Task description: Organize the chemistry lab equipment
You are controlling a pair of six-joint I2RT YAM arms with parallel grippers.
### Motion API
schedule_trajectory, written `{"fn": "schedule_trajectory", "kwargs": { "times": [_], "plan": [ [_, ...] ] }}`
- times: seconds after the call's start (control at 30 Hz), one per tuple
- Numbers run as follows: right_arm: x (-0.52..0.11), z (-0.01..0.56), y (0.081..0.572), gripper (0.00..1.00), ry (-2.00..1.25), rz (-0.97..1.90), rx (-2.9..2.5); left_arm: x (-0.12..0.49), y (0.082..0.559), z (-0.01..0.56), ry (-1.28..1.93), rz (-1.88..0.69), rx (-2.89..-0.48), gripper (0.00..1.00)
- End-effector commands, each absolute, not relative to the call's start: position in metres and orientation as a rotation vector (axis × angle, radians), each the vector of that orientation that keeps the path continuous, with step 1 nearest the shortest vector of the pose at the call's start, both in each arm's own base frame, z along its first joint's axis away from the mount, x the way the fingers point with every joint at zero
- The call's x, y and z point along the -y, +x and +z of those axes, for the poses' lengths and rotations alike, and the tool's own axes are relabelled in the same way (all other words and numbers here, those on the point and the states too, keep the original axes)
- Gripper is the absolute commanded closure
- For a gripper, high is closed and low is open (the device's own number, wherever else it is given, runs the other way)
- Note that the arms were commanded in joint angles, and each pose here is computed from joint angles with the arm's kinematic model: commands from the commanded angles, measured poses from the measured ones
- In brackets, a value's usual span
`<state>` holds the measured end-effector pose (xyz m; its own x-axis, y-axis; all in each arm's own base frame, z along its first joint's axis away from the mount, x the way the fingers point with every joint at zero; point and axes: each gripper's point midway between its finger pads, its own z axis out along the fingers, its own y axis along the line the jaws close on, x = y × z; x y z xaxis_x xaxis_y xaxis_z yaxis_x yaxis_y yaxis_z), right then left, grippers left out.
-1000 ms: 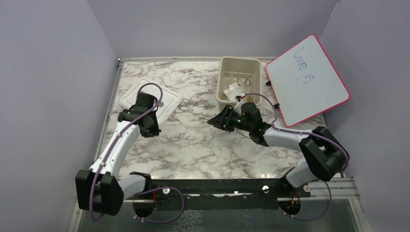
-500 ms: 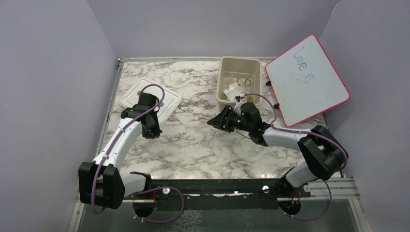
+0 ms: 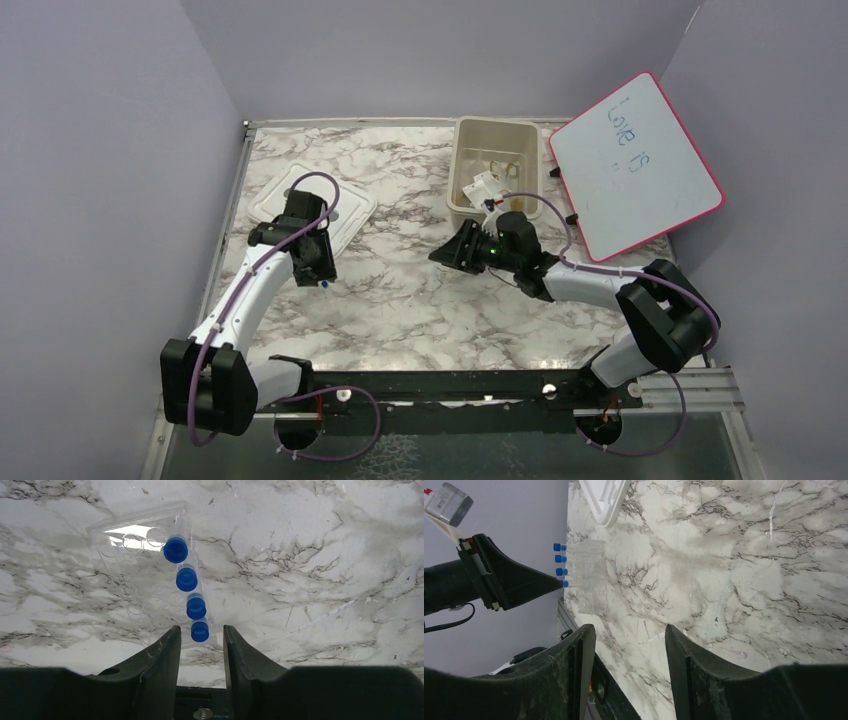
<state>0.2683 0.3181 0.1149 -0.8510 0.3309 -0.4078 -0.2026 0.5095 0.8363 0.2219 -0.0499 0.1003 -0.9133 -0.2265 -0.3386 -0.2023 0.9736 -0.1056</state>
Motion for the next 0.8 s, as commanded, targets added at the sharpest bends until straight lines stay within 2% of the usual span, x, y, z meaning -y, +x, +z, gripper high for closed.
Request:
{"fn": "schedule_trajectory", "kwargs": {
  "times": [0.0, 0.1, 0.23, 0.4, 0.63, 0.77],
  "plan": [
    [-0.321, 0.123, 0.273, 0.43, 0.013, 1.304, -2.212, 0.052, 0.229, 0.123, -0.292, -0.136, -2.701, 0.59],
    [-0.323, 0.122, 0.276, 0.43, -0.036, 1.274, -2.226, 0.053, 0.233, 0.133, -0.286, -0.150, -2.670, 0.58],
    [-0.332, 0.124, 0.281, 0.43, -0.145, 1.197, -2.238, 0.054, 0.242, 0.157, -0.262, -0.174, -2.586, 0.50],
    [-0.363, 0.132, 0.299, 0.43, -0.291, 1.038, -2.233, 0.063, 0.263, 0.203, -0.231, -0.272, -2.383, 0.43],
    [-0.405, 0.138, 0.369, 0.43, -0.318, 0.767, -2.128, 0.078, 0.285, 0.258, -0.227, -0.430, -2.082, 0.38],
    [-0.429, 0.114, 0.411, 0.42, -0.343, 0.648, -2.128, 0.077, 0.286, 0.269, -0.242, -0.441, -2.018, 0.36]
  ]
}}
